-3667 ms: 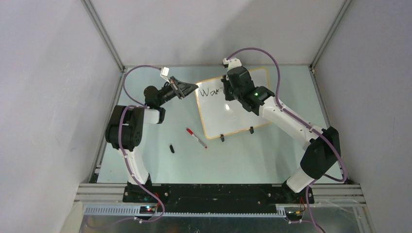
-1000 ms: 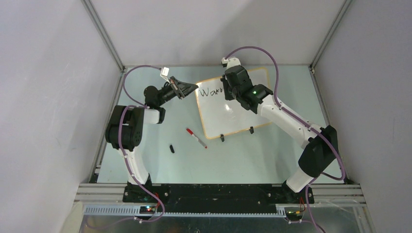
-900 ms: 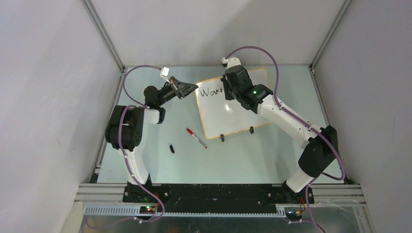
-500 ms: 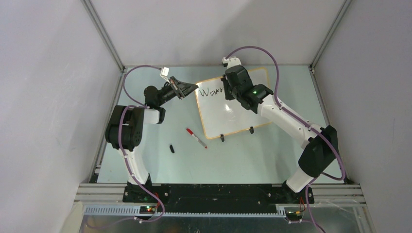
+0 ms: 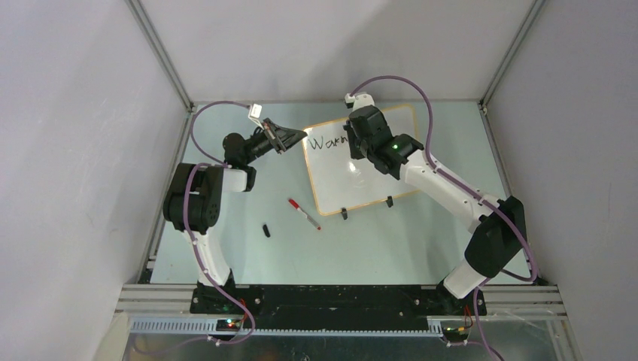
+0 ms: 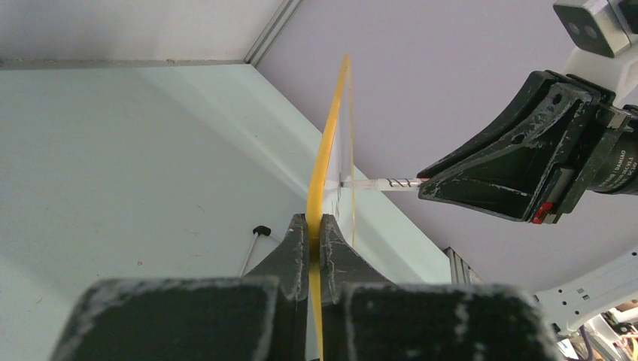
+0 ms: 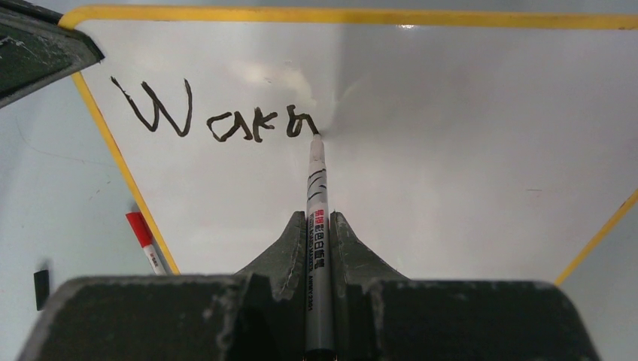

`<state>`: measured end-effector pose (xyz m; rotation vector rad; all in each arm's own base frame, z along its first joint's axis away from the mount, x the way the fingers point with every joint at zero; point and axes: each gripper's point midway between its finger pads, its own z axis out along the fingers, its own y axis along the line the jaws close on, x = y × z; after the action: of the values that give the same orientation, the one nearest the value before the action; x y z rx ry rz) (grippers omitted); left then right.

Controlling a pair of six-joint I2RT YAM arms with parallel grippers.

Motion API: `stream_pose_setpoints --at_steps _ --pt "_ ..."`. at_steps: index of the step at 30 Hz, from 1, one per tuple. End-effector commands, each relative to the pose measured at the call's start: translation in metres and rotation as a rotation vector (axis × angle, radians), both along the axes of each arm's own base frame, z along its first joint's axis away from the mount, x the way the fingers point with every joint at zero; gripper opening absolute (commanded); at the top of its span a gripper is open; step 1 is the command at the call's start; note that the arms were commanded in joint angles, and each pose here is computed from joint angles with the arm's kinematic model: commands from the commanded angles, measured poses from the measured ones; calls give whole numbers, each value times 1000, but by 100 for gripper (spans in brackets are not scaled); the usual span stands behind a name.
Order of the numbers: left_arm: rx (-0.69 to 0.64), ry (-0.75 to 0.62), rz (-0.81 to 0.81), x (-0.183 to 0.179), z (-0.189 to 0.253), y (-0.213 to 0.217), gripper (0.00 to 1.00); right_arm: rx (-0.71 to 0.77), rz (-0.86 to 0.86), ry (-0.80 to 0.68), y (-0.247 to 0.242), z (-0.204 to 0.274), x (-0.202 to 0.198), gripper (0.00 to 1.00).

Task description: Write a sentence on the whiteboard

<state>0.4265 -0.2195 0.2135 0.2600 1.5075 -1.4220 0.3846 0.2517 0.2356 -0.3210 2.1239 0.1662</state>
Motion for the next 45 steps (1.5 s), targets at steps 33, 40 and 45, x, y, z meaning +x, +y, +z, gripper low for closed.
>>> stream_pose_setpoints --at_steps 33,40,45 --pt "38 -100 -32 -7 12 -6 0 27 -4 -35 8 22 14 0" --pt "39 -102 -33 -7 13 -6 0 23 -49 -56 -1 26 22 0" --pt "38 -102 -32 -7 13 -6 0 29 -61 -62 -5 28 25 0"
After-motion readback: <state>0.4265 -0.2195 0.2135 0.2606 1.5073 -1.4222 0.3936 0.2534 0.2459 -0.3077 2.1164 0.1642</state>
